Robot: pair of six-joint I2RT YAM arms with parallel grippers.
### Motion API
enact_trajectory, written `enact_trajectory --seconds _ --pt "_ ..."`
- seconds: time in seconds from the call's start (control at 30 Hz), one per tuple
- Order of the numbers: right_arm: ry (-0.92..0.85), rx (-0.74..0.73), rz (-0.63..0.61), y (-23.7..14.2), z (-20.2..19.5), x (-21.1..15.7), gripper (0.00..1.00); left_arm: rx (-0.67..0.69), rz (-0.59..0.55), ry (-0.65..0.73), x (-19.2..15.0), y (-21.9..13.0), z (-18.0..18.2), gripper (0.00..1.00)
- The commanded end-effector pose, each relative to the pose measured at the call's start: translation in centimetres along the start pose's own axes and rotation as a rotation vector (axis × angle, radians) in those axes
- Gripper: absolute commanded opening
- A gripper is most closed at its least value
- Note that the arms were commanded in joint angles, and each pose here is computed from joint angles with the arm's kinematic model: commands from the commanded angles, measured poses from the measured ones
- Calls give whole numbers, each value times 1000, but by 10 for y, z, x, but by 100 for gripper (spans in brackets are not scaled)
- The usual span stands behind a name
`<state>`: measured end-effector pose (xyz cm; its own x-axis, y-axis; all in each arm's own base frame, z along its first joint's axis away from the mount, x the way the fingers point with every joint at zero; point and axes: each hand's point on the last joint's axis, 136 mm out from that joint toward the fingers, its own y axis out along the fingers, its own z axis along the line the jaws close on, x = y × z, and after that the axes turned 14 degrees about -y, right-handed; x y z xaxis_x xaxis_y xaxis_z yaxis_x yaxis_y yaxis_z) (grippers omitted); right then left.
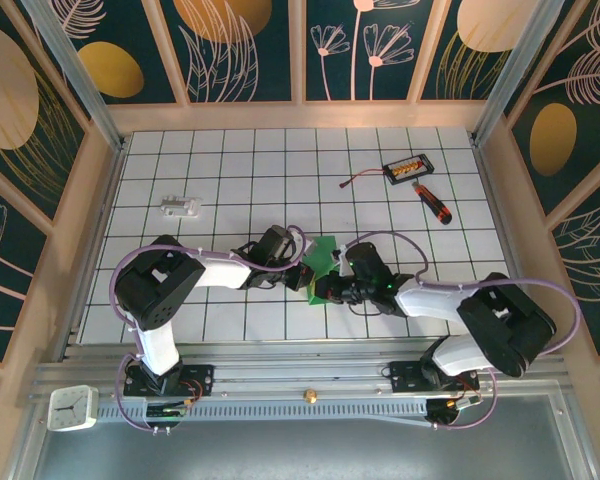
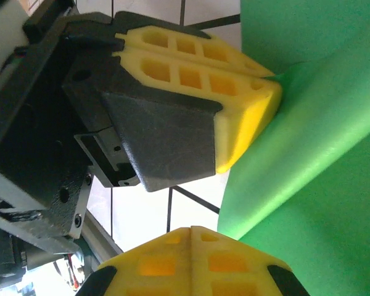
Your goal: Fold a paper plane with a square sheet of paper (pick it up from the middle)
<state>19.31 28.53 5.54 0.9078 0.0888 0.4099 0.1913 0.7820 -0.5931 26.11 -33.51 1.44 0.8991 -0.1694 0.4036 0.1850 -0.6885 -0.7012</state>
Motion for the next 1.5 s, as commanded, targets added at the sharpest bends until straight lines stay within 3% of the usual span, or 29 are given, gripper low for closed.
enact_trajectory --seconds 0.0,1.03,1.47 --pt "1 41 -21 8 9 6 0 113 74 -32 -28 3 33 0" --pt "47 -100 114 23 -37 -38 0 82 39 -43 -13 5 24 0" --pt "35 -113 186 19 -34 -63 0 123 41 -53 -16 8 34 0"
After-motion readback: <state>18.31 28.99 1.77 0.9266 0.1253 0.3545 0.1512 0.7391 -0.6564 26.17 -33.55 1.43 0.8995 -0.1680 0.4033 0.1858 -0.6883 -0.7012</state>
